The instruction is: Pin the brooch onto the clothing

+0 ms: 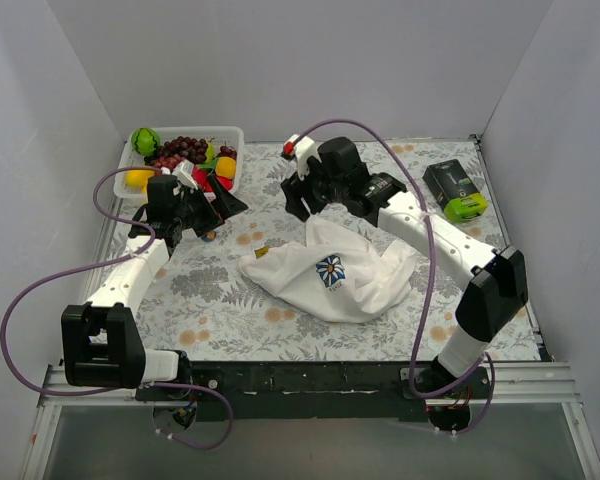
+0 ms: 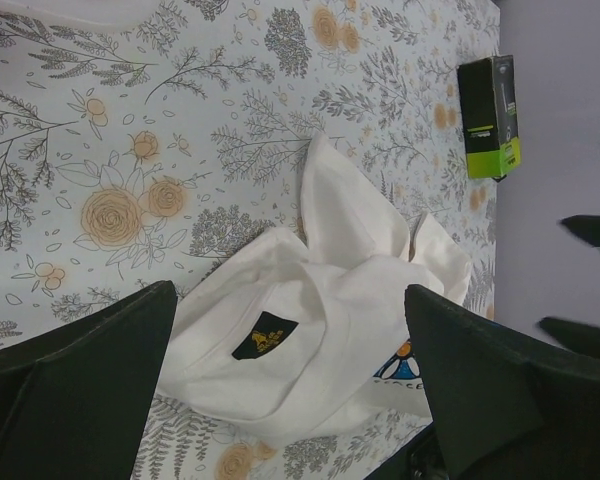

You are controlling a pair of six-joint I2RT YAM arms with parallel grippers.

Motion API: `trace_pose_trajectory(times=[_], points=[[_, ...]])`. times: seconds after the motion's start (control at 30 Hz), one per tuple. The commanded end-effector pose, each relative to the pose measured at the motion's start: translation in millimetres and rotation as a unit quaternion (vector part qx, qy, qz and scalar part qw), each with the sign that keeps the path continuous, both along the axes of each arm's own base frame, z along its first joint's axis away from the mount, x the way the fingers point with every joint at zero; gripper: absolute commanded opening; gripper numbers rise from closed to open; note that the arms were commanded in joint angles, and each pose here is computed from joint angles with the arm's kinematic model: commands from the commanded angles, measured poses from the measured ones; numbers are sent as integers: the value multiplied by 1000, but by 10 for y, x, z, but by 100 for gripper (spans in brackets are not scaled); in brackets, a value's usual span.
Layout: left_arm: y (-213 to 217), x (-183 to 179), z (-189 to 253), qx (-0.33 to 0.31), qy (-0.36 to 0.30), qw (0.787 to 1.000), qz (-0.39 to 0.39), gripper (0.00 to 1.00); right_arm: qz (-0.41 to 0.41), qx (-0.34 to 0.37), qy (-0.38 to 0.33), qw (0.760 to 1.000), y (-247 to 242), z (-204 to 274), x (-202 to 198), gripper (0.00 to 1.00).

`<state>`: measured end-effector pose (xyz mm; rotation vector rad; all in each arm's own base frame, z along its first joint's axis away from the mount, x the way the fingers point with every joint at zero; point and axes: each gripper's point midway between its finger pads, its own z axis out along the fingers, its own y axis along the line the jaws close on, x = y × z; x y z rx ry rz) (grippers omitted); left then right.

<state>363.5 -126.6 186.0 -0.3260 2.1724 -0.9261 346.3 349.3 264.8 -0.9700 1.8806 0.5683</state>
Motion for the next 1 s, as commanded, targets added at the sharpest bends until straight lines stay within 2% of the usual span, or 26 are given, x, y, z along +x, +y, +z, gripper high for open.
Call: trace_pose_trajectory(times=[0.0, 0.13, 0.5, 0.6, 0.63, 0.7, 0.73, 0.83, 0.97], points=[[40, -50, 36, 10, -13, 1000, -2, 98, 71, -53, 88, 992, -22, -734, -380, 73], [31, -33, 29, 9, -11, 1000, -5, 98, 94, -69, 119, 986, -43, -1031, -507, 81], [17, -14, -11, 7, -8, 1000, -9, 98, 143, -103, 208, 962, 15, -1711, -705, 80], [22, 6, -5, 7, -7, 1000, -8, 98, 184, -99, 237, 949, 62, -1768, -833, 65], [20, 8, -3, 7, -8, 1000, -9, 98, 193, -97, 240, 947, 80, -1760, -846, 39], [21, 15, 5, 8, -8, 1000, -8, 98, 200, -99, 240, 945, 109, -1721, -817, 10], [22, 17, 2, 9, -8, 1000, -9, 98, 197, -97, 235, 947, 111, -1688, -771, 2], [30, 9, 9, 11, -9, 1000, -8, 98, 165, -87, 198, 962, 95, -1452, -483, 1], [48, -3, 22, 14, -12, 1000, -4, 98, 81, -45, 120, 988, -68, -783, 99, 1]])
